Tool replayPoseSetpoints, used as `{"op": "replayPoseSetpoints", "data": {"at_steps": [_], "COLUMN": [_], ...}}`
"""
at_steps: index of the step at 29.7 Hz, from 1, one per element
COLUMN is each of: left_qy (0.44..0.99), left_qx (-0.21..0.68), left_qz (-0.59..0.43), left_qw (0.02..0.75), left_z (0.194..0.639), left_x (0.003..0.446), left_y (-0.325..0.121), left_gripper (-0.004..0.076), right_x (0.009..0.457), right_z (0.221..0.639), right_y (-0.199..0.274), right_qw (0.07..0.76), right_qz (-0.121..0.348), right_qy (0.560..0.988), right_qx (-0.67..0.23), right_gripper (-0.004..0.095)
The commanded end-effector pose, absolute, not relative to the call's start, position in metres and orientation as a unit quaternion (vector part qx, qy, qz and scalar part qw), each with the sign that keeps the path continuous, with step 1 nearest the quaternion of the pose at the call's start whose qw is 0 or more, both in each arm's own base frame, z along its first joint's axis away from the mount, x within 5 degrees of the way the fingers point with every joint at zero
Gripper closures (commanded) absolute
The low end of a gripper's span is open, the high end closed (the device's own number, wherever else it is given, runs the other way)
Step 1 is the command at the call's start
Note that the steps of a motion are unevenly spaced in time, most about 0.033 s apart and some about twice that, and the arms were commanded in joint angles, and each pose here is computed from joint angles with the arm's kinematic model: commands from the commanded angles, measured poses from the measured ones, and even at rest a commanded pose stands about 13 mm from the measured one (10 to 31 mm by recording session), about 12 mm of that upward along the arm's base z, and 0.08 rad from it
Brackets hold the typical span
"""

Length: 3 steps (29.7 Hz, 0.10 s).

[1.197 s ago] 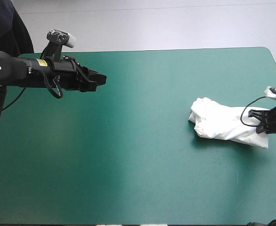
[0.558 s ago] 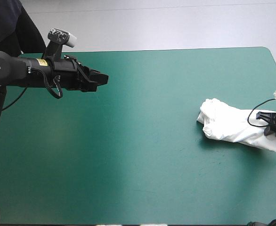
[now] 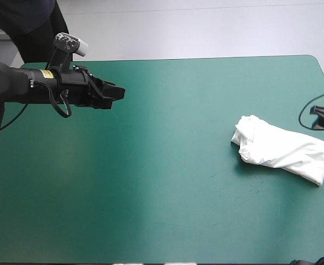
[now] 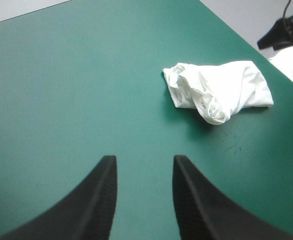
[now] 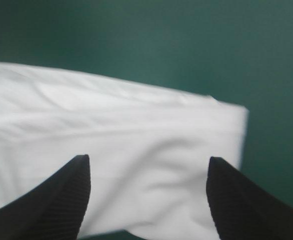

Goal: Fold the cloth

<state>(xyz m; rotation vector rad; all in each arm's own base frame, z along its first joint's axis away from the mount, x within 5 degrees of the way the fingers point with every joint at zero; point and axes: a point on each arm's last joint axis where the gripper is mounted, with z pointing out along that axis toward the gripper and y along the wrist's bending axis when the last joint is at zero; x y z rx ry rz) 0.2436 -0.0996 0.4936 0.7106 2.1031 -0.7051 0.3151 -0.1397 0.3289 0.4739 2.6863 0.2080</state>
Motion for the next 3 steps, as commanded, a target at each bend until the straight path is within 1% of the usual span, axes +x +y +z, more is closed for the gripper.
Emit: {"op": "replayPoseSetpoints", "data": {"at_steps": [1,2,3], "left_qy": [0.815,0.815,0.816], "left_qx": [0.294,0.294,0.292], "left_qz": [-0.288,-0.287,-0.282], "left_qw": [0.408,0.409,0.412], "left_z": [0.508,0.508,0.508], "left_x": [0.225,0.225,0.226], "left_y": [-0.1,-0.1,-0.099], "left_gripper": [0.0445,0.0445,0.0445], "right_x": [0.321,0.323,0.325], "right_z": [0.402,0.417,0.428], "right_y": [-0.116,-0.107,-0.099], "right_qw": [0.343,0.37,0.39], "right_qz": [0.192,0.232,0.26], "right_qy": [0.909,0.892,0.878], "right_qx": [0.139,0.119,0.097], "right_gripper": [0.0279,0.0279,0.0279]}}
